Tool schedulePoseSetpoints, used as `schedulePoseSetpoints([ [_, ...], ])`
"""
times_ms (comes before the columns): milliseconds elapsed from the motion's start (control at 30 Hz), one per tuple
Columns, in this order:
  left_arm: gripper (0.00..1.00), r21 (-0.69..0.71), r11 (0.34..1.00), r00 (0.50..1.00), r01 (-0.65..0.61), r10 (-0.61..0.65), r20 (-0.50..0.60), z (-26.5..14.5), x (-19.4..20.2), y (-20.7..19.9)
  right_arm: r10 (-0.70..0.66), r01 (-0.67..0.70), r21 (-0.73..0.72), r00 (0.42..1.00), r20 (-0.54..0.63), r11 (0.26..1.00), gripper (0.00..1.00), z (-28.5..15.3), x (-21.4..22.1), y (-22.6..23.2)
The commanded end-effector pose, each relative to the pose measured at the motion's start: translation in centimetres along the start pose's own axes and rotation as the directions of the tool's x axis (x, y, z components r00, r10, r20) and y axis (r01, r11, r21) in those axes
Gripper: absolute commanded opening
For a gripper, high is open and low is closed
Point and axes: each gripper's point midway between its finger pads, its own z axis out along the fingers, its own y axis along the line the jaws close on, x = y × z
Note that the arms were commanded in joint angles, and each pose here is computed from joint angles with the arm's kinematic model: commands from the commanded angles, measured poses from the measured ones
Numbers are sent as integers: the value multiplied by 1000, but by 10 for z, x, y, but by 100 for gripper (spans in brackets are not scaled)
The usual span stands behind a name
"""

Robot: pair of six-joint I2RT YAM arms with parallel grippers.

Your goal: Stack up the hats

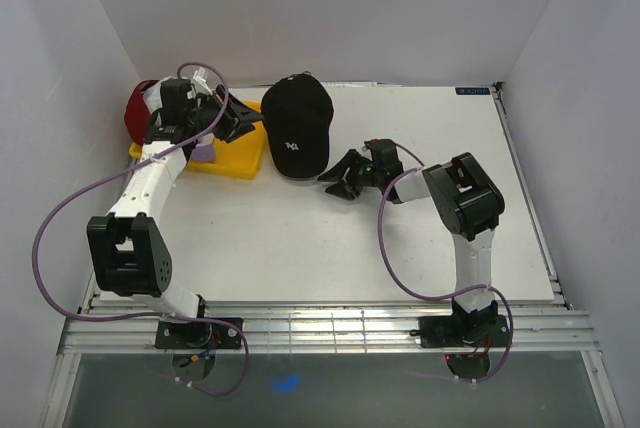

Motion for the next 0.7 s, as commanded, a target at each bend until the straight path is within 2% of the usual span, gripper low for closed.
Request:
schedulePoseSetpoints([
  [0,56,27,998,992,-63,60,108,-9,-32,-30,-101,101,-15,994,29,995,57,-22,-3,23],
  [167,56,-47,993,973,-110,117,197,-28,-49,-39,-192,192,10,980,54,981,59,-46,-4,36],
  [200,56,-120,986,955,-120,148,256,-36,-62,-33,-201,201,15,978,55,980,59,-49,-3,37],
  [300,56,-280,957,932,-76,168,322,-65,-66,-17,-275,273,37,959,74,961,59,-63,-4,49],
  [333,52,-377,925,917,-47,189,351,-76,-70,1,-303,301,32,949,90,953,58,-70,-5,61],
  [400,49,-454,890,905,-27,215,367,-91,-71,14,-356,350,72,929,104,934,57,-80,-9,67],
  [433,48,-529,849,903,-13,237,359,-99,-70,32,-386,381,64,915,116,922,56,-86,-8,80],
  [500,47,-597,802,911,17,233,339,-103,-70,54,-428,420,91,897,113,903,56,-91,-6,86],
  [533,47,-622,783,916,26,230,328,-105,-67,62,-463,457,75,878,123,886,56,-94,-2,105],
  [600,47,-648,761,913,18,252,321,-104,-69,71,-499,490,94,859,114,866,56,-97,3,110],
  [667,47,-656,754,899,28,268,347,-109,-87,79,-528,522,75,842,109,849,56,-98,14,122],
])
